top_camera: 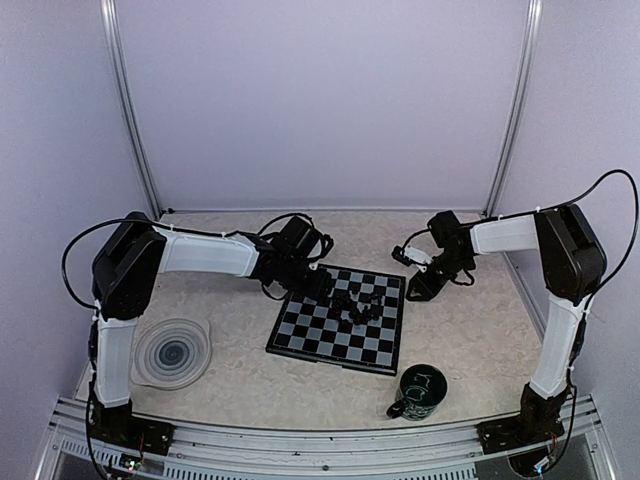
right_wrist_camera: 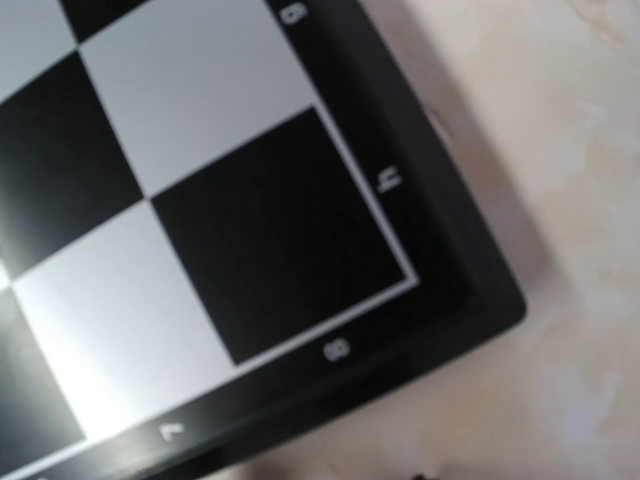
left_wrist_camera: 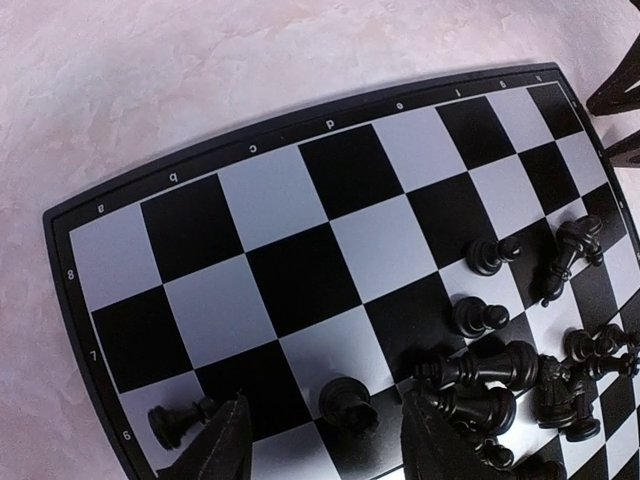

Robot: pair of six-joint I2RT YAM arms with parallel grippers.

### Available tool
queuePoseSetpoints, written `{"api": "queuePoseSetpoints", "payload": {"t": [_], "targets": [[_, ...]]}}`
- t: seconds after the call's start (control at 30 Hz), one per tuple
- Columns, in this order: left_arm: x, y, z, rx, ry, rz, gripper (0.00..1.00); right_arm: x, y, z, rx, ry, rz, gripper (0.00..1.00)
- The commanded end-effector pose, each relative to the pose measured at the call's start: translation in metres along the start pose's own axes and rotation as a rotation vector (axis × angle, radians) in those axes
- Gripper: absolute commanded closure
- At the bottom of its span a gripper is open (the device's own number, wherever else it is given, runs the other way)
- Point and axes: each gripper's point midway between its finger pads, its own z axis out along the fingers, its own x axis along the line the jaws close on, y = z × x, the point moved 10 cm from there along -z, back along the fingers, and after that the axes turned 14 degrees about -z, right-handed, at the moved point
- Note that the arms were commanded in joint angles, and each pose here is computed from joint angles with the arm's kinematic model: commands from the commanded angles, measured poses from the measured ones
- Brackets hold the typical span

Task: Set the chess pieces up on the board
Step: Pick up the rook from the chessboard.

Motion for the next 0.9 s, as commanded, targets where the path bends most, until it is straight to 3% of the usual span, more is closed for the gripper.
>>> {"api": "queuePoseSetpoints", "payload": {"t": [0.0, 0.23, 0.47, 0.7, 0.87], "targets": [[-0.003, 0.002, 0.006, 0.005, -0.008, 0.0, 0.52, 0.003, 0.002, -0.005, -0.008, -0.012, -0.015, 0.61], [-0.005, 0.003, 0.01, 0.006, -0.021, 0.0, 0.65, 0.003, 0.0, -0.003, -0.002, -0.008, -0.014, 0.61], [-0.008, 0.007, 0.005, -0.017, -0.036, 0.002, 0.84, 0.003, -0.001, 0.0, 0.004, -0.006, -0.012, 0.62], [-0.028, 0.014, -0.053, -0.086, -0.057, 0.041, 0.89, 0.003, -0.002, 0.001, 0.013, -0.012, -0.013, 0.62], [-0.027, -0.007, -0.098, -0.106, -0.025, 0.04, 0.9, 0.003, -0.004, 0.003, 0.019, -0.011, -0.017, 0.63]]}}
